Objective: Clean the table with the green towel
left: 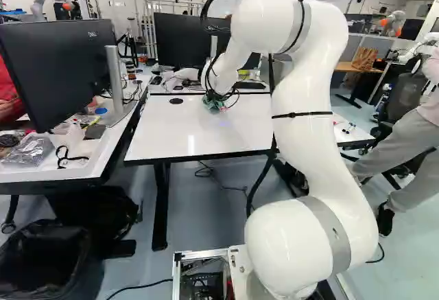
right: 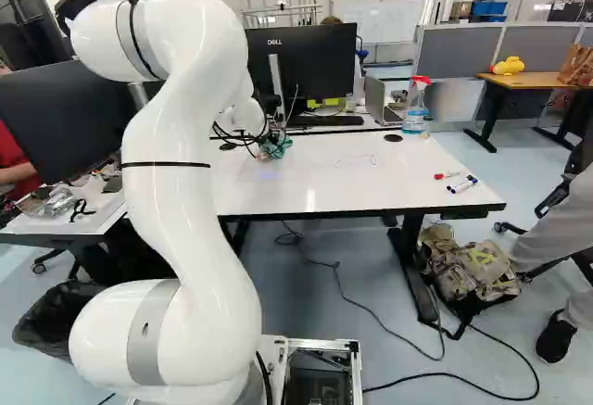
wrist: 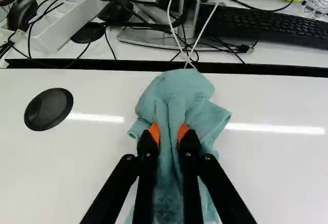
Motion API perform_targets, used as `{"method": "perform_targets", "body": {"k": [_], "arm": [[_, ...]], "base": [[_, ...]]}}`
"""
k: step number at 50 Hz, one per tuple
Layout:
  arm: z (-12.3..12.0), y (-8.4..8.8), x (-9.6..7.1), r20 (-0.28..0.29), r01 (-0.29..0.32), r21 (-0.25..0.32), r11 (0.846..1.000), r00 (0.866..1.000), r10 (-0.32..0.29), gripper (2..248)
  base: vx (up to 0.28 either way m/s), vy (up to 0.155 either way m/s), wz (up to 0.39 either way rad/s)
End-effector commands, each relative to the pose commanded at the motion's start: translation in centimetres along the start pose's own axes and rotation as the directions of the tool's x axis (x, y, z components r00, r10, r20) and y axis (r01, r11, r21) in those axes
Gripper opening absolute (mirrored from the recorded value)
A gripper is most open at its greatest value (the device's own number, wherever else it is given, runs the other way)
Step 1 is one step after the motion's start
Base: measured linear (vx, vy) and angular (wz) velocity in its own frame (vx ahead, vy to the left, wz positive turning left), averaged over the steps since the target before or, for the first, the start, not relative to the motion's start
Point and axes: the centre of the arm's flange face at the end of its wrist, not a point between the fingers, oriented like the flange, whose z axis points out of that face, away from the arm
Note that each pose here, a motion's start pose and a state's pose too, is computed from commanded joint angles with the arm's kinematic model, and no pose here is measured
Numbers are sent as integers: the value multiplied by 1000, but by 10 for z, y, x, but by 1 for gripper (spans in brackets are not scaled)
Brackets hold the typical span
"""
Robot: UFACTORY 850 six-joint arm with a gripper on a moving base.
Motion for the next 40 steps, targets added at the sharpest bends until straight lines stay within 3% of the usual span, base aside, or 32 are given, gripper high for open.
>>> {"method": "perform_targets", "body": {"k": [20, 40], "arm": [[-27, 5, -19, 27, -5, -6, 1000, 1000, 5, 55], [-22, 36, -16, 20, -38, -42, 998, 999, 39, 55]], "base": [[0, 0, 0], [0, 0, 0]]}}
